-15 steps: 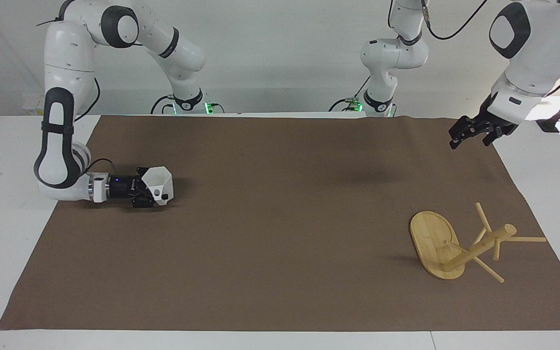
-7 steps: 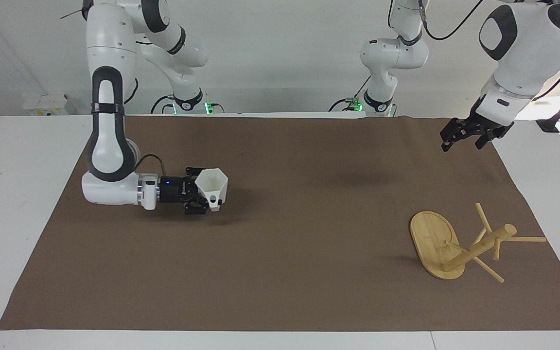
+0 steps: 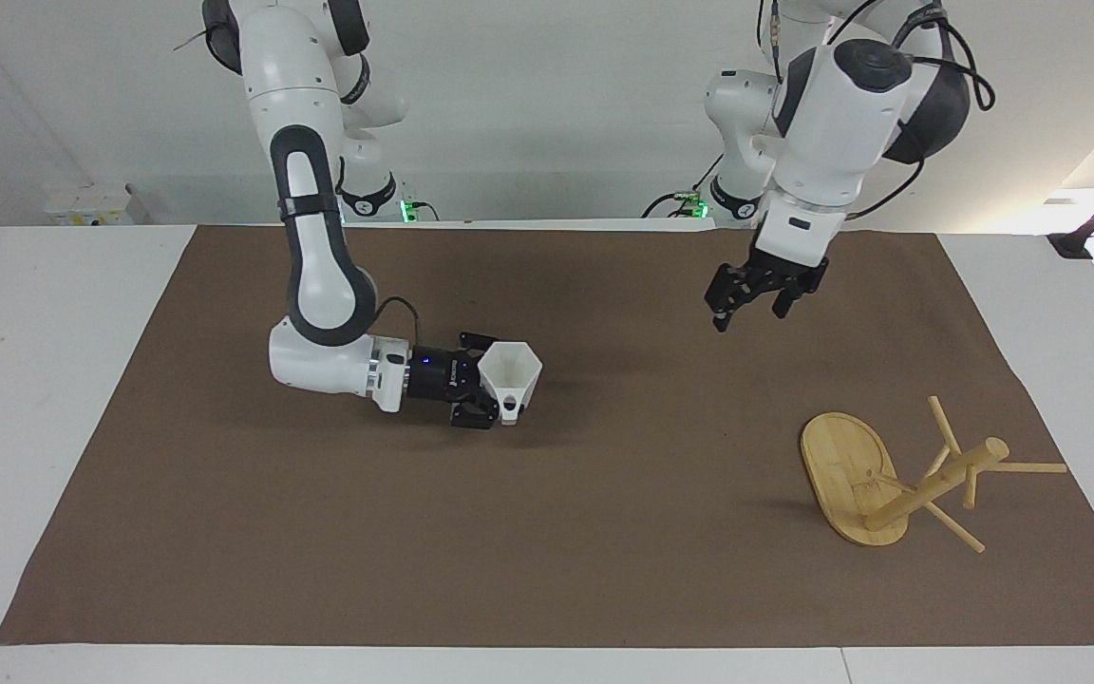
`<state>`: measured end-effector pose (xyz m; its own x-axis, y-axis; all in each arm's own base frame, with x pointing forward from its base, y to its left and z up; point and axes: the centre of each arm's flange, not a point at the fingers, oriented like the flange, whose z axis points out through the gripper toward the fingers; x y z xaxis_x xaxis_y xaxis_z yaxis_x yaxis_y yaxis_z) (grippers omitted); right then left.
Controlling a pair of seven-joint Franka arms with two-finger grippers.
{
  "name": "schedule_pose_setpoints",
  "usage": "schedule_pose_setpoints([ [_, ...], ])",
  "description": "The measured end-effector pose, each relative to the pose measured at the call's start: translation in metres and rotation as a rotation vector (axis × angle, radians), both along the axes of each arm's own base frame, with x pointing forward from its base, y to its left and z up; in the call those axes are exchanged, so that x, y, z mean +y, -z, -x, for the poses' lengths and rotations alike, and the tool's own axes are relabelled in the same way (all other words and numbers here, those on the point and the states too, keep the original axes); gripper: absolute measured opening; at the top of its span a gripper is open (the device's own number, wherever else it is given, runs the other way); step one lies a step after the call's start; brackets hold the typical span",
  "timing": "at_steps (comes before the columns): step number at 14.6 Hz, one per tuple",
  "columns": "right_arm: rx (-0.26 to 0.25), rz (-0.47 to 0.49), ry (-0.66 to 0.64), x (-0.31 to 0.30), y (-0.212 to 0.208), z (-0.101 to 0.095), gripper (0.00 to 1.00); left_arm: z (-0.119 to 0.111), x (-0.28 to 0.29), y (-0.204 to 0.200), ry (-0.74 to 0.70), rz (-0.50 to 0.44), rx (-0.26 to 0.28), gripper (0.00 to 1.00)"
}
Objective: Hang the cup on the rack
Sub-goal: 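Lift the mug with the right gripper while the left gripper grasps it, then open the right gripper and withdraw it while the left gripper holds the mug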
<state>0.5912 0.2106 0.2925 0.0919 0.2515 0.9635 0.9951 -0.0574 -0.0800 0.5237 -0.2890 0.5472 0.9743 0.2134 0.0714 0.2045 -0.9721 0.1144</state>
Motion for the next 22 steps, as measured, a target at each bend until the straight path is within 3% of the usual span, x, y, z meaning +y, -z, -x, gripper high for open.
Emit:
schedule_pose_setpoints([
  [5,0.005,0.03,0.039,0.041,-0.006,0.007,0.78,0.018,-0.098,0.022,0.019,0.033,0.035,1.0],
  [7,0.004,0.035,0.042,0.042,-0.007,0.007,0.78,0.016,-0.104,0.034,0.011,0.046,0.063,0.99],
  [12,0.004,0.036,0.044,0.041,-0.007,0.007,0.78,0.007,-0.11,0.044,-0.006,0.091,0.051,0.95],
  [17,0.004,0.039,0.047,0.041,-0.007,0.006,0.78,0.014,-0.138,0.07,0.007,0.101,0.062,0.93],
  [22,0.004,0.039,0.048,0.04,-0.007,0.006,0.78,0.009,-0.14,0.071,-0.074,0.131,0.049,0.34],
])
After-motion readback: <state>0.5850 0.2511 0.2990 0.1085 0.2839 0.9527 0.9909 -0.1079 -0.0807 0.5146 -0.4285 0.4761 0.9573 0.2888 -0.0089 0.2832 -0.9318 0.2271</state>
